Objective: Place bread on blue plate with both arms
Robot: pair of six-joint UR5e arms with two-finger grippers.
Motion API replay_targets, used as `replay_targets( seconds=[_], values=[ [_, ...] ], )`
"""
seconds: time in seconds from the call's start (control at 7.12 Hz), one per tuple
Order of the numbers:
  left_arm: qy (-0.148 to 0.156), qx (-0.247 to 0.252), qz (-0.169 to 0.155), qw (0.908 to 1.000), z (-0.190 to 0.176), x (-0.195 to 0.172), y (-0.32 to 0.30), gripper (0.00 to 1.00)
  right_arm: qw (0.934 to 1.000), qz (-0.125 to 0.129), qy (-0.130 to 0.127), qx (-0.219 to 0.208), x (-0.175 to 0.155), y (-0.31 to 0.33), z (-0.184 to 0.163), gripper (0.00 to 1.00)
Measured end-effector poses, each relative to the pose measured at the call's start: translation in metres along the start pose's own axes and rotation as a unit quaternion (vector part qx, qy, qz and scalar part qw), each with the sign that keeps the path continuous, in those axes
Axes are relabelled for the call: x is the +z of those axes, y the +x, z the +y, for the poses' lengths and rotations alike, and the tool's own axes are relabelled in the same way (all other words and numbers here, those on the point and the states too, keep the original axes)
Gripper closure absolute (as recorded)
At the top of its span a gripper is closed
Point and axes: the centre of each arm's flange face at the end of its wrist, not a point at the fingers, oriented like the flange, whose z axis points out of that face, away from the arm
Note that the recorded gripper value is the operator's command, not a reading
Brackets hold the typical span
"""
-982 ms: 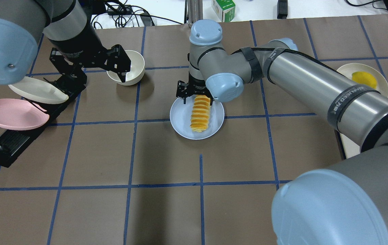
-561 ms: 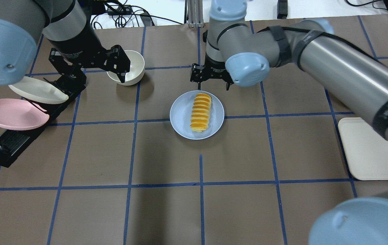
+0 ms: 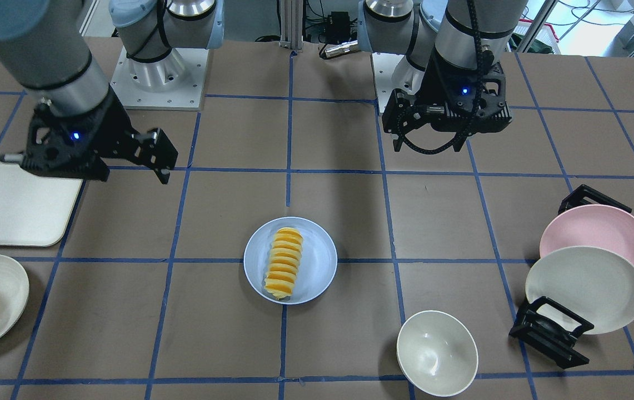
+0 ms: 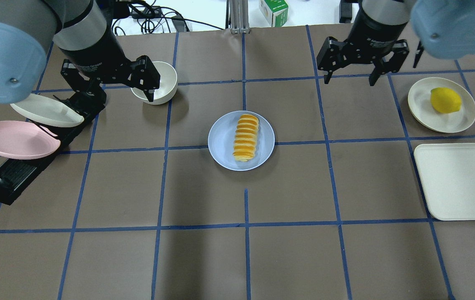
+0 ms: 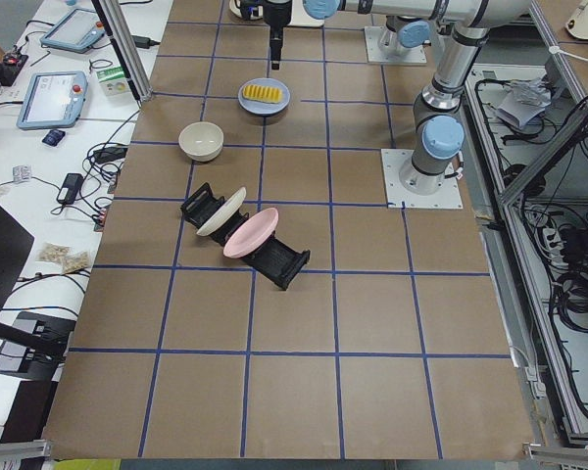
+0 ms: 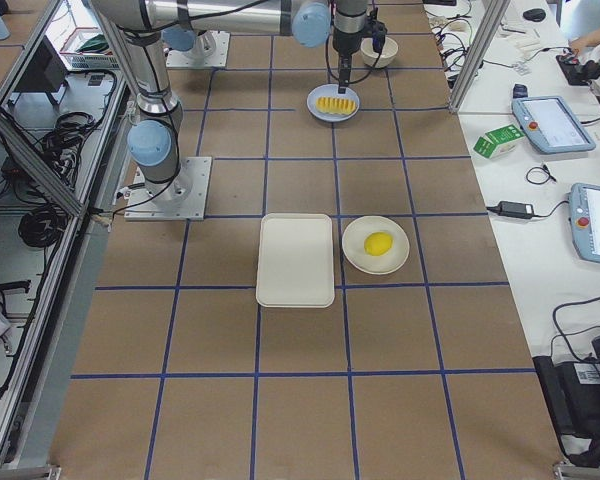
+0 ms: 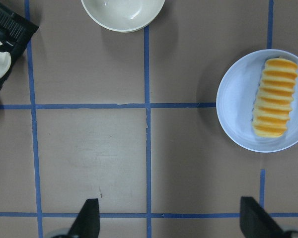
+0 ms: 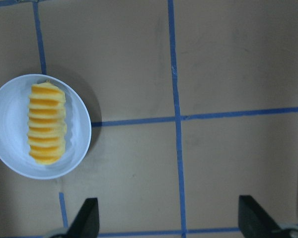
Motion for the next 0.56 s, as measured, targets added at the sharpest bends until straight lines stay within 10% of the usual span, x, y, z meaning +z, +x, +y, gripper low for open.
replay_targets(
  seconds=[0.56],
  values=[
    [-0.002, -0.001, 0.013, 0.9999, 0.0, 0.0, 0.001, 0.0, 0.9997, 0.01, -0.019, 0.01, -0.012, 0.008, 0.035, 0.0]
  ],
)
